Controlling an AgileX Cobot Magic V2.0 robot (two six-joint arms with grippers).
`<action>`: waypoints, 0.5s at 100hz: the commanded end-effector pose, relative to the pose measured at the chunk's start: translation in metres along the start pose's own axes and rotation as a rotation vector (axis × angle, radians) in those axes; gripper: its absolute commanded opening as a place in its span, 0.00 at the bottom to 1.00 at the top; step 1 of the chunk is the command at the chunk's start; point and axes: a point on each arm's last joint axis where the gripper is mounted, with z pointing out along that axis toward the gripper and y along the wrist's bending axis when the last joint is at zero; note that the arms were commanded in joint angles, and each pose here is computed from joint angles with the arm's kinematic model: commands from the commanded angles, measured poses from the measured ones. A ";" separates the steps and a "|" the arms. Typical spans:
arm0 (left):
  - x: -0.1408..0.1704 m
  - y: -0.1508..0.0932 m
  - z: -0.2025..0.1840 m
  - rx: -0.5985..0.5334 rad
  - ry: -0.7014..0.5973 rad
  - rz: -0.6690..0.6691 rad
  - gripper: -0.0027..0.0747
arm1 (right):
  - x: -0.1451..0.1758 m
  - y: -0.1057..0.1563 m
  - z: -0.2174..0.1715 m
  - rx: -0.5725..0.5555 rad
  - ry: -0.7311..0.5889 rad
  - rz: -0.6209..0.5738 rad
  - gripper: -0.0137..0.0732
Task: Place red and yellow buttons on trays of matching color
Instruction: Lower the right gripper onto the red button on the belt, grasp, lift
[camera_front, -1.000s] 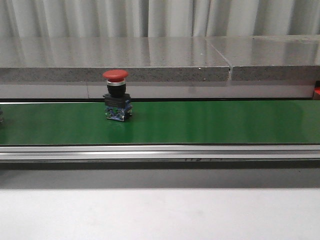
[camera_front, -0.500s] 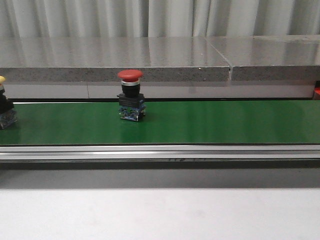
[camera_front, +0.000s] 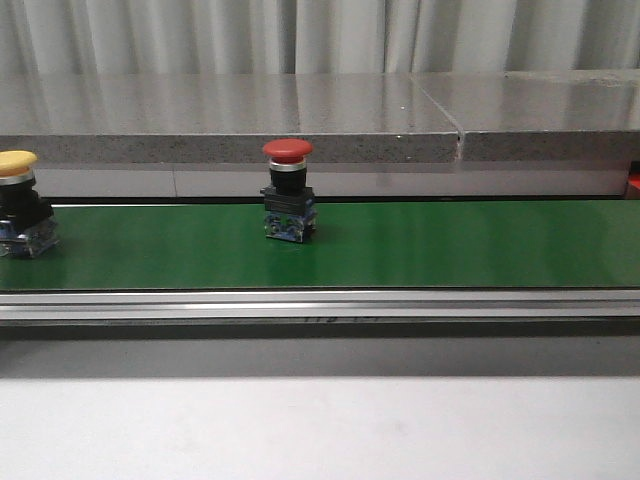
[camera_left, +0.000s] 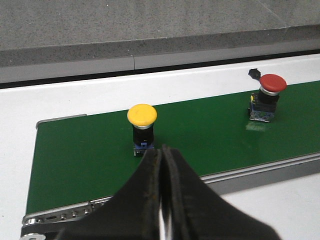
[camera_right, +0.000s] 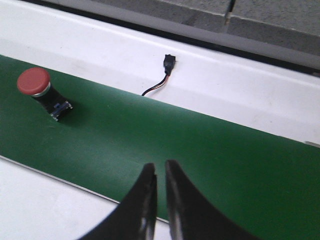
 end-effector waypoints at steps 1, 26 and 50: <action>-0.013 -0.001 -0.004 0.006 -0.087 -0.010 0.01 | -0.025 0.008 0.004 -0.022 -0.048 -0.042 0.45; -0.013 -0.001 -0.004 0.006 -0.087 -0.010 0.01 | -0.050 0.033 0.048 -0.092 0.122 -0.091 0.78; -0.013 -0.001 -0.004 0.006 -0.087 -0.010 0.01 | -0.064 0.059 0.081 -0.183 0.267 -0.216 0.78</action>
